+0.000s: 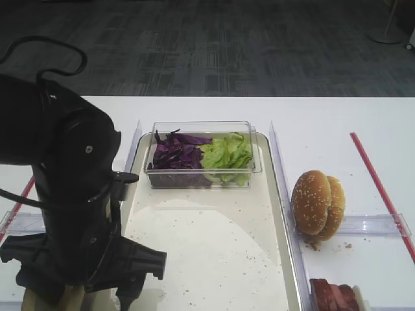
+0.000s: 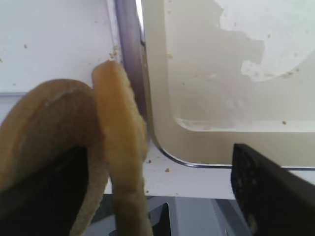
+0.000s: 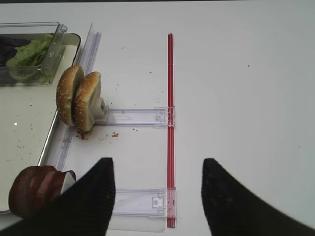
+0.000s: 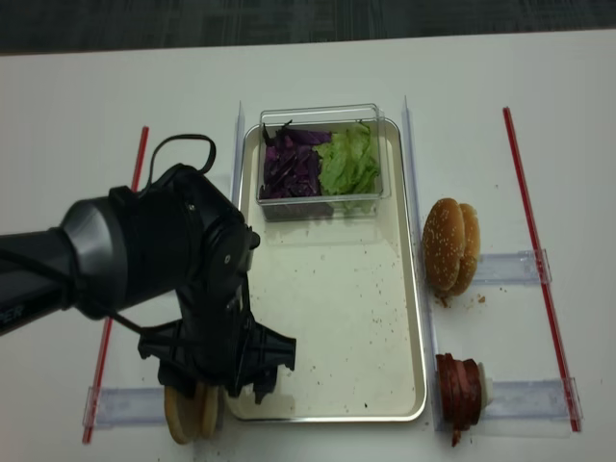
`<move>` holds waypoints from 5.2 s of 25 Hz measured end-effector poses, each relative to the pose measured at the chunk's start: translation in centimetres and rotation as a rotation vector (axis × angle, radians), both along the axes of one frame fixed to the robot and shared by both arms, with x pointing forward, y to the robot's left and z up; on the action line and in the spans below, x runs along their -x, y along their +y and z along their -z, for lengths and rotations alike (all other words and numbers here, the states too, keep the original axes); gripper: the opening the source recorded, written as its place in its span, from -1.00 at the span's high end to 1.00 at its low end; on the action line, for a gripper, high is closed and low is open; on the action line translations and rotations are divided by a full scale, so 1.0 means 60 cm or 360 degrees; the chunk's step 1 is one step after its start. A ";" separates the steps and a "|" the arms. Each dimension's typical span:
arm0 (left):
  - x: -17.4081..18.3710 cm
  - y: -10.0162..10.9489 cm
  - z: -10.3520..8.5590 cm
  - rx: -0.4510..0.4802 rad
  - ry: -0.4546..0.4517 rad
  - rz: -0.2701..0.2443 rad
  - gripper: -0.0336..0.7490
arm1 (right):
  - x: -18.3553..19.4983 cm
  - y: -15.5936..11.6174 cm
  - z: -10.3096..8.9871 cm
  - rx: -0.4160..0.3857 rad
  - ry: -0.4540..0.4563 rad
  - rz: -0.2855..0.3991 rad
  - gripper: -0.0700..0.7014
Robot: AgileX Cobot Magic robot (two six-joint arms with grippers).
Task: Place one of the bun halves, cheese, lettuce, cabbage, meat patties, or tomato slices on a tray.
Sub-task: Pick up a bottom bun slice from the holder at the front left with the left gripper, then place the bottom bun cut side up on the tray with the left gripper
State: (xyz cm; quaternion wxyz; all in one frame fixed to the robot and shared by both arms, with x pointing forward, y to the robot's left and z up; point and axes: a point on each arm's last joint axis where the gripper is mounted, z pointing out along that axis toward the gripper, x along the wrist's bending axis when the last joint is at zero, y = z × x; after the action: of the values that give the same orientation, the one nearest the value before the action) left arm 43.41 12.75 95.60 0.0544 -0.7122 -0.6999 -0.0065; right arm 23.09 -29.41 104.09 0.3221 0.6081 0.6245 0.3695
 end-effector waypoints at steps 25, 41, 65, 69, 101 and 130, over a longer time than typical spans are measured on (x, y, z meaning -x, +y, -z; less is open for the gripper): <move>-0.002 0.009 0.002 -0.0078 -0.0027 0.0055 0.81 | 0.000 0.000 0.000 0.0000 0.0000 0.0000 -0.29; 0.006 0.016 -0.053 0.0047 -0.0173 0.0050 0.84 | 0.000 0.000 0.000 0.0000 0.0000 0.0000 -0.29; 0.005 0.022 -0.133 0.0131 -0.0376 0.0037 0.84 | 0.000 0.000 0.000 0.0000 0.0000 0.0000 -0.29; 0.003 0.022 -0.134 0.0139 -0.0388 0.0040 0.84 | 0.000 0.000 0.000 0.0000 0.0000 0.0000 -0.29; -0.044 0.010 -0.156 0.1022 -0.0433 0.0221 0.85 | 0.000 0.000 0.000 0.0000 0.0000 0.0000 -0.29; -0.111 -0.046 -0.002 0.1280 -0.0073 0.0239 0.85 | 0.000 0.000 0.000 0.0000 0.0000 0.0000 -0.29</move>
State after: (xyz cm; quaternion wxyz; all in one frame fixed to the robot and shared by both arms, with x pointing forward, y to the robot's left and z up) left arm 50.06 9.99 95.70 -0.2447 -0.7254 -0.5937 0.2479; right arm 23.09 -29.41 104.09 0.3221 0.6081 0.6245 0.3695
